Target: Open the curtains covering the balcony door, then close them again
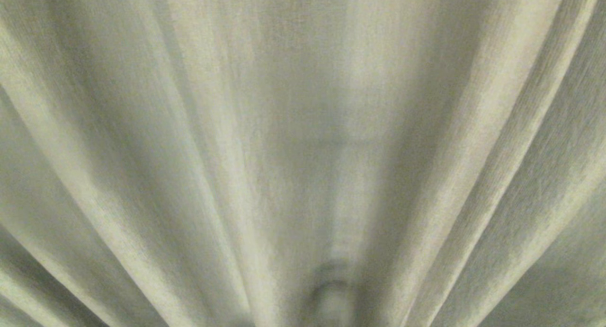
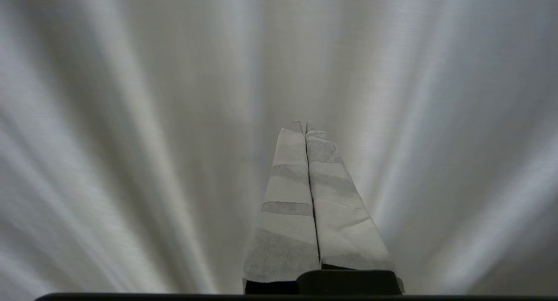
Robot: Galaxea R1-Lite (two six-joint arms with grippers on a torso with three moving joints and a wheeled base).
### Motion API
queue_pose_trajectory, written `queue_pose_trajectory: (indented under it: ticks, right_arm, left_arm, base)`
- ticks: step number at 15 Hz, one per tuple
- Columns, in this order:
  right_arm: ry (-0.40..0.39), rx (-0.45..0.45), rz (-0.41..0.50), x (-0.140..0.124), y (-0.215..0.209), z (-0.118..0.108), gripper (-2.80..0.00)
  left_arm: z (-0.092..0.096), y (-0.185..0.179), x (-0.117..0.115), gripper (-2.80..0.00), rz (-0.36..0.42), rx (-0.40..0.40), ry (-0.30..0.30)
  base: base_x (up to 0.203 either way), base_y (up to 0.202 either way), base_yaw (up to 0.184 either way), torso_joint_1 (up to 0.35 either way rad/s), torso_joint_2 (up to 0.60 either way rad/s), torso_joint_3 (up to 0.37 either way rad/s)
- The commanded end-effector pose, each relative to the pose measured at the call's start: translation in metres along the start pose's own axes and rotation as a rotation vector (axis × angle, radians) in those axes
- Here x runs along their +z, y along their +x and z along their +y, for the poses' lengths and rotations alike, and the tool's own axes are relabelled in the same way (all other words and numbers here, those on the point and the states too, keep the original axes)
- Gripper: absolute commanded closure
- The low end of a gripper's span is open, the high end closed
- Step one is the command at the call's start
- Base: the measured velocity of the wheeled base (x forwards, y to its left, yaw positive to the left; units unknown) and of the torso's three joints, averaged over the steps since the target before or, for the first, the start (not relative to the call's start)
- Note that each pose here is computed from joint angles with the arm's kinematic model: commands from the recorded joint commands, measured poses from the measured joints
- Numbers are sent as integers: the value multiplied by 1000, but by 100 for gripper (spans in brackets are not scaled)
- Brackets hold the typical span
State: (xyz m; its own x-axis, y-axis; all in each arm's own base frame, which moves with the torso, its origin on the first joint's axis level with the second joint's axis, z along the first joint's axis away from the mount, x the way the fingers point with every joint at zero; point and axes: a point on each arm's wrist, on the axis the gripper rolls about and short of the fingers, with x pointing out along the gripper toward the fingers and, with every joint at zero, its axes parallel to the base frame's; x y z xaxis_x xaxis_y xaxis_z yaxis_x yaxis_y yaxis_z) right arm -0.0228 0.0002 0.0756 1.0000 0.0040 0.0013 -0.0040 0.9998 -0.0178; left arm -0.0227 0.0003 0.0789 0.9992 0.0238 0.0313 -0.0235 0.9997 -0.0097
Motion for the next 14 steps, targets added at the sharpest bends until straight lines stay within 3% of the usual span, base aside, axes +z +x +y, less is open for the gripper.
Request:
queue_pose_trajectory:
  ticks: [1,14]
  right_arm:
    - [-1,1,0,0,0,0,0]
    - [-2,1,1,0,0,0,0]
  left_arm:
    - [0,0,0,0,-3,1,0]
    - [0,0,0,0,-3,1,-1]
  base:
    - [0,-193,3,4,1,2]
    - [0,-191,3,2,2,2]
